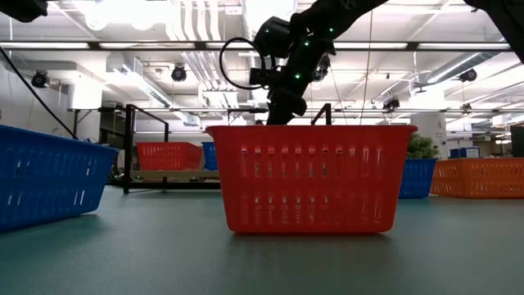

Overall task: Stack baskets on shelf by color
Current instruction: Put the bottom right orange bin on the shelf

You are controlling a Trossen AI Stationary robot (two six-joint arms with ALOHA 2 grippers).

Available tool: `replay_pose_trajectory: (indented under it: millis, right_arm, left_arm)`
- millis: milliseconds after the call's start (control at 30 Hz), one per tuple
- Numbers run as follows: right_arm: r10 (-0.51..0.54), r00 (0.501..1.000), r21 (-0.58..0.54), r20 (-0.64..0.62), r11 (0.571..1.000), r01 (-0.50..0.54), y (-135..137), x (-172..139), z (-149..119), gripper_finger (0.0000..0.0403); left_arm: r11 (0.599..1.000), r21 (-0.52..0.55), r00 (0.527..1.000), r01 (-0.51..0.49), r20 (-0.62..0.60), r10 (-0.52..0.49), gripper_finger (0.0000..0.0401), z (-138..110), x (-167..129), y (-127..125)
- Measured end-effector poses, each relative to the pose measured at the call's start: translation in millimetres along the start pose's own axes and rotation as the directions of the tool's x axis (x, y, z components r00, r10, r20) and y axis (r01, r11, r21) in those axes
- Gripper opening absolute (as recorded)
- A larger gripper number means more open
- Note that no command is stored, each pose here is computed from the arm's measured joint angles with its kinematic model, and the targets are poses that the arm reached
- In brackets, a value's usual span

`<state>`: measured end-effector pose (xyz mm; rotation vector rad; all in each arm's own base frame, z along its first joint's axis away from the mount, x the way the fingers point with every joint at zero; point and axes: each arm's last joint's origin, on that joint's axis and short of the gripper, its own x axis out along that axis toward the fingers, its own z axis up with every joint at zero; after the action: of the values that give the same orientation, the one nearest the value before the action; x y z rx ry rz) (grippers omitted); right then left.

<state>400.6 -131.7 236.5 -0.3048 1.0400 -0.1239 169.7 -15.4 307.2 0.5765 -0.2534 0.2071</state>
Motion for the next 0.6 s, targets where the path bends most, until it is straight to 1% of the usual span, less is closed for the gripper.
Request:
replay_pose_trajectory:
  millis: [200, 400, 533, 600]
  right_arm:
    - [-0.006, 1.000, -0.001, 0.012, 1.000, 0.006, -0.6, 0.0, 1.2, 0.0009]
    - [-0.026, 1.000, -0.047, -0.011, 0.999, 0.025, -0.9, -0.1, -0.3, 0.0009]
    - [-0.030, 0.999, -0.054, -0.015, 0.998, 0.029, -2.5, -7.6, -0.9, 0.0009]
    - [-0.050, 0.998, -0.061, -0.033, 0.997, 0.048, -3.2, -13.2, -2.1, 0.0009]
  left_arm:
    - [1.000, 0.000, 1.000, 0.000, 0.000, 0.000, 0.0000, 0.0, 0.0, 0.0]
    - [1.000, 0.000, 1.000, 0.000, 0.000, 0.000, 0.0000, 0.0, 0.0, 0.0]
    - [1.000, 0.000, 1.000, 0.001, 0.000, -0.001, 0.0000, 0.0, 0.0, 0.0]
    - [1.000, 0.000, 1.000, 0.001, 0.000, -0.001, 0.0000, 0.0, 0.0, -0.1]
